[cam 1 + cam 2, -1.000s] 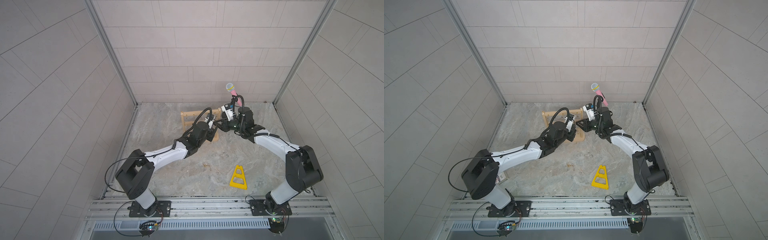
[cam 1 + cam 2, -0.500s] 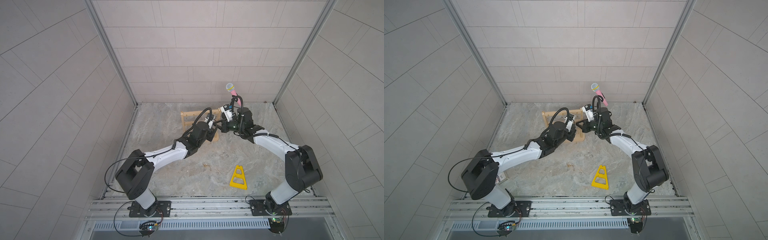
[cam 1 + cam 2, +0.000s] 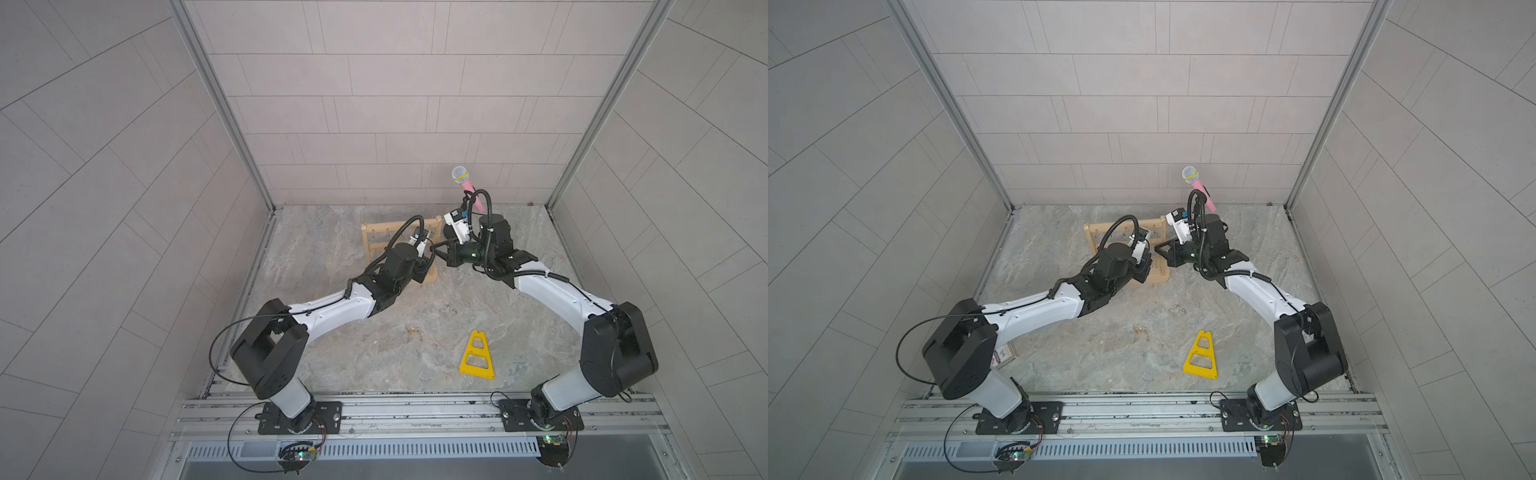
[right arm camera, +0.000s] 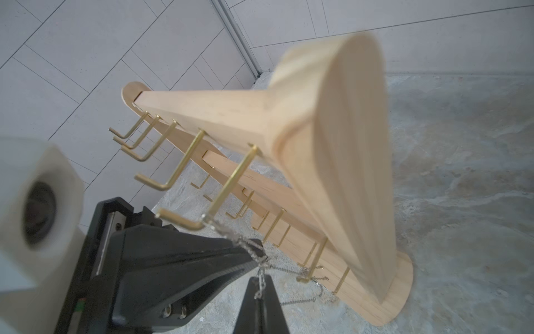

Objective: Hang the necklace on the jewelry display stand
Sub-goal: Hang the necklace on the stand.

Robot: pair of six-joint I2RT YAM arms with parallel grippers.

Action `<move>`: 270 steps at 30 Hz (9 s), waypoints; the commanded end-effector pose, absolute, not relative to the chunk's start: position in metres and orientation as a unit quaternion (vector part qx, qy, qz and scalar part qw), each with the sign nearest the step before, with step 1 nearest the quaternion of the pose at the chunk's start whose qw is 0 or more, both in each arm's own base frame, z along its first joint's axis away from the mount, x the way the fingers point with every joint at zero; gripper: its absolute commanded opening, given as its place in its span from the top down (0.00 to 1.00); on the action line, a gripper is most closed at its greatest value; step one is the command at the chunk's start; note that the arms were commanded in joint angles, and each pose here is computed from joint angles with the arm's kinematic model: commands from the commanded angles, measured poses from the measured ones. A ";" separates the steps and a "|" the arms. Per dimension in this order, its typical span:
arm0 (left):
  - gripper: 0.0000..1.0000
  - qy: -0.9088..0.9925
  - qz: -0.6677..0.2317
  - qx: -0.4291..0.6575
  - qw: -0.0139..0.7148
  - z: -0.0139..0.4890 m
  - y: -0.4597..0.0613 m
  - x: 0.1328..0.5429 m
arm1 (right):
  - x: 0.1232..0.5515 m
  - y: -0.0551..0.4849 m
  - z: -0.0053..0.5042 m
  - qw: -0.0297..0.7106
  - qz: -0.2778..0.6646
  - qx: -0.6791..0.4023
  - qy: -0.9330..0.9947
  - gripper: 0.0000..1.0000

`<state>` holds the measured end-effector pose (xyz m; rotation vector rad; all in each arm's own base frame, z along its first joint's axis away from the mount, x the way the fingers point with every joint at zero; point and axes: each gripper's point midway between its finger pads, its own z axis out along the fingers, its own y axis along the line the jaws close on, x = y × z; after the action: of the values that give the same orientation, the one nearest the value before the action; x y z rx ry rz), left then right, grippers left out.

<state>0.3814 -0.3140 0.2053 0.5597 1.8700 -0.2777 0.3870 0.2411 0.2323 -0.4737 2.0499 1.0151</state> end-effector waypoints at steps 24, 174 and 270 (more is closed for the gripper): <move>1.00 0.796 -0.071 0.254 0.545 0.200 -0.323 0.392 | 0.421 0.232 0.248 0.440 0.384 -0.148 0.798 0.95; 0.73 0.897 -0.212 0.007 0.389 0.194 -0.189 0.324 | 0.427 0.244 0.149 0.539 0.210 -0.180 0.796 0.86; 0.73 0.936 -0.225 0.009 0.269 0.133 -0.192 0.254 | 0.312 0.177 0.159 0.392 0.236 -0.095 0.884 0.63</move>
<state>0.2586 -0.1916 0.1323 0.0615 2.5188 -0.5713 0.3071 0.1789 0.1494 -0.2726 2.2696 0.6166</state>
